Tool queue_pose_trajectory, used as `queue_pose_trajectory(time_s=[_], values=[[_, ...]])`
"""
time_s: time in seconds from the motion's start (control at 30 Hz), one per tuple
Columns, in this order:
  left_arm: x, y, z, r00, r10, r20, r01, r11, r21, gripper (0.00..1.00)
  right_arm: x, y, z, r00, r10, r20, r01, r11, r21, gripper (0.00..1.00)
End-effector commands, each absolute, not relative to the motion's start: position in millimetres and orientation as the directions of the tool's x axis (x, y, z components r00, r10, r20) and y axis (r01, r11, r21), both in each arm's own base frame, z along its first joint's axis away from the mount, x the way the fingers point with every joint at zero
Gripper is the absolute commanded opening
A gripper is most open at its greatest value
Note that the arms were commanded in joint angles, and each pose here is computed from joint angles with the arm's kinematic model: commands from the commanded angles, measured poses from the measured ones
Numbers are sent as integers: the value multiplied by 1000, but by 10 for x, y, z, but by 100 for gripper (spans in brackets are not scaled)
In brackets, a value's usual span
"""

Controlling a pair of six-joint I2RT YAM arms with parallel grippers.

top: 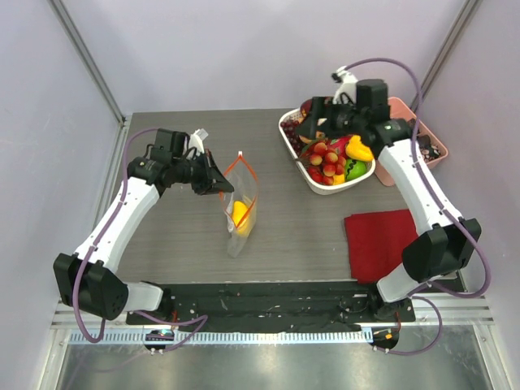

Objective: Place the food in the zip-top bag and seal the zipper
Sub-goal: Place the fake fruit in the zipper food storage bag, then pick up the fake fruit from the bin.

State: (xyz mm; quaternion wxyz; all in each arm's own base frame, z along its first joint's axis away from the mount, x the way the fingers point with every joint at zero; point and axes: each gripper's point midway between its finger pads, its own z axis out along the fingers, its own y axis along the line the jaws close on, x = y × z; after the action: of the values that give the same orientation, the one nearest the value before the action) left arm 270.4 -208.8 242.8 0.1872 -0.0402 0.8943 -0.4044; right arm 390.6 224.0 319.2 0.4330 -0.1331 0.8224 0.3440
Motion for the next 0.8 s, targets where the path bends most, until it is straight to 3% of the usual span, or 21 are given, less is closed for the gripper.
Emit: queue_pose_trajectory(time_s=[0.0, 0.13, 0.33, 0.5, 0.77], values=[[2713, -2109, 2617, -906, -222, -361, 144, 640, -755, 0, 4145, 1423, 3143, -506, -108, -856, -502, 843, 191, 94], [2700, -2128, 2631, -910, -218, -352, 145, 629, -764, 0, 4306, 738, 2836, -527, -318, -788, -484, 875, -29, 96], [2703, -2122, 2627, -907, -219, -360, 151, 629, -763, 0, 4464, 162, 2494, -535, -585, -610, -529, 794, -298, 97], [2712, -2123, 2605, -908, -221, -357, 147, 630, -763, 0, 4638, -12, 2182, -563, -671, -482, -569, 738, -363, 98], [2715, -2133, 2550, -913, -212, -348, 143, 632, -762, 0, 4823, -112, 1846, -581, -722, -376, -589, 691, -418, 98]])
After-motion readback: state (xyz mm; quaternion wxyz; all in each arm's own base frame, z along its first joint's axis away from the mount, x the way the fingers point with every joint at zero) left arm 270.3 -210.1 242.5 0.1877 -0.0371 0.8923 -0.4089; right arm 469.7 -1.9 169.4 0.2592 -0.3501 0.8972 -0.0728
